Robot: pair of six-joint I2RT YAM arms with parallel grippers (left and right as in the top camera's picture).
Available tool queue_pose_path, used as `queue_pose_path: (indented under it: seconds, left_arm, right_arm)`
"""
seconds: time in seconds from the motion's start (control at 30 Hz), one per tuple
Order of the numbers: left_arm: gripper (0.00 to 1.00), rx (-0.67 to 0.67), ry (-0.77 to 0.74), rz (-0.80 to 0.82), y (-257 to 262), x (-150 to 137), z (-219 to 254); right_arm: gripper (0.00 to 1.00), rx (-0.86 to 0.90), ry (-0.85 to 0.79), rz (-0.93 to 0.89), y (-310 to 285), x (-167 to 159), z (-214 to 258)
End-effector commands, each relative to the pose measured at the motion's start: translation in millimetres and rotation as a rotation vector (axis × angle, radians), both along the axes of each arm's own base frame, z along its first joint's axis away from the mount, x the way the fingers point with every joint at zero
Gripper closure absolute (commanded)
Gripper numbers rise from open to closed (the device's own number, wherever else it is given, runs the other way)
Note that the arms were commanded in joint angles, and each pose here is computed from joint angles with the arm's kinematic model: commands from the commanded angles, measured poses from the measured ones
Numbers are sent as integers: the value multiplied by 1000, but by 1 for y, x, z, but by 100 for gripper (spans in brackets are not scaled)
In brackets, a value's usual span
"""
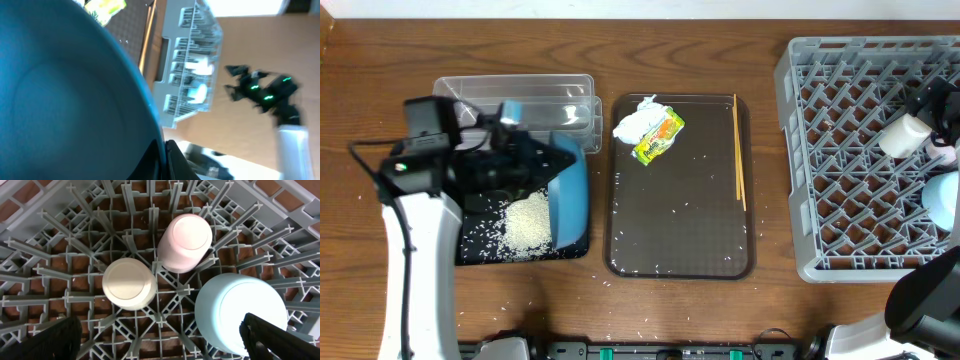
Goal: Sort waste into correct bins and load items into the dishwasher rack
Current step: 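Tilt the blue plate to pour the rice onto the black tray, then carry the emptied blue plate back and set it on the brown tray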
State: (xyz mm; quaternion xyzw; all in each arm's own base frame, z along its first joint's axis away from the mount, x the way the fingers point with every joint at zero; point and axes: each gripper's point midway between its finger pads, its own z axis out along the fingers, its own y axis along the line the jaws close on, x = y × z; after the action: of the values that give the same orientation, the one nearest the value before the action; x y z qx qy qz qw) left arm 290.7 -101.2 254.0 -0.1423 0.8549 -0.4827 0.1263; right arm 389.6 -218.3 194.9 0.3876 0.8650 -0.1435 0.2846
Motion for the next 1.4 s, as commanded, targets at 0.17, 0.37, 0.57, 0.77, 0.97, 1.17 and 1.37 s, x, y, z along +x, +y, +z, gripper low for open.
queue_pose_path:
  seconds: [0.17,0.37,0.57,0.77,0.97,1.17,1.37]
  left_arm:
    - [94,374,-266,-106,-72,6,4]
    - [94,563,-509,-242,-145,8,-7]
    - [93,684,-780,-546,-222,-14,-36]
    - [93,684,-771,-651,-258,-32,-69]
    - [94,689,-668,-759,-259,-51,-102]
    - [94,683,-591,-826,-251,-68,-114]
    - [94,664,-552,-858,-250,-76,-124]
  right_arm:
    - [1,5,2,-17,-2,-3,-2]
    - [1,5,2,-17,-2,-3,-2]
    - [1,5,2,-17,-2,-3,-2]
    - [1,5,2,-17,-2,-3,-2]
    - [1,5,2,-17,-2,-3,-2]
    - [1,5,2,-17,-2,-3,-2]
    - [1,5,2,-17,-2,-3,-2]
